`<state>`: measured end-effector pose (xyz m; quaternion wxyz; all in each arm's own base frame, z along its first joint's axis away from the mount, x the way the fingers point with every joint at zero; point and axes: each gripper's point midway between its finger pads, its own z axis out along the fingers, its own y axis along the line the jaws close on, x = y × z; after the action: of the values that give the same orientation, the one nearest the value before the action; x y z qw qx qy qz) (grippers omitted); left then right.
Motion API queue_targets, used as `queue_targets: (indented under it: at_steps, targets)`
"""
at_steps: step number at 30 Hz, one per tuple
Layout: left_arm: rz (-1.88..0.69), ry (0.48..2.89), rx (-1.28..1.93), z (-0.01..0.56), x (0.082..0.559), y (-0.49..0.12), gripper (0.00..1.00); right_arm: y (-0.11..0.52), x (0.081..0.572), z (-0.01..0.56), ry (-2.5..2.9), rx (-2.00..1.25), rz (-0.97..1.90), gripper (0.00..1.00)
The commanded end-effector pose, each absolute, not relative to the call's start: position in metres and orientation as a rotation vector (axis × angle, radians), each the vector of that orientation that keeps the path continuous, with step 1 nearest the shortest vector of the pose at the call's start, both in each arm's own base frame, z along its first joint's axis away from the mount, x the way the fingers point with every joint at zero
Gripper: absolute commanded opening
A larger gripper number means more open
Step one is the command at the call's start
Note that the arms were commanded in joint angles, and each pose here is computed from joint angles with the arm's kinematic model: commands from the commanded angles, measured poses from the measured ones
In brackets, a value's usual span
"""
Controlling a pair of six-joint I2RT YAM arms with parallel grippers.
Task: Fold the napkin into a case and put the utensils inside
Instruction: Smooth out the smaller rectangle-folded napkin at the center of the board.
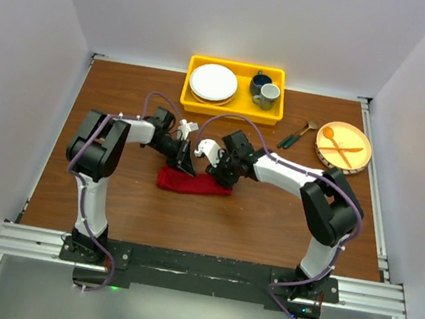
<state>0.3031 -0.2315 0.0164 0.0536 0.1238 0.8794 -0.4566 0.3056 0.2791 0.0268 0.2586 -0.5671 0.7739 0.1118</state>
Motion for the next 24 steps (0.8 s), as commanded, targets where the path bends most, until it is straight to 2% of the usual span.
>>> queue_targets:
  at_steps: [1,5,10,14,24]
  targets:
    - [-1.258,2.770,0.328,-0.021,0.299,-0.216,0.00,0.281,0.306,0.069,2.098,-1.463,0.323,0.48]
    - [-1.254,2.785,0.317,-0.028,0.297,-0.215,0.00,0.280,0.309,0.084,2.080,-1.445,0.308,0.49]
    - [-1.257,2.790,0.316,-0.029,0.296,-0.215,0.00,0.277,0.306,0.089,2.055,-1.468,0.302,0.45]
    - [-1.255,2.790,0.318,-0.029,0.297,-0.215,0.00,0.276,0.296,0.080,2.058,-1.518,0.321,0.42]
    - [-1.254,2.788,0.318,-0.027,0.297,-0.215,0.00,0.271,0.303,0.041,2.073,-1.543,0.213,0.43]
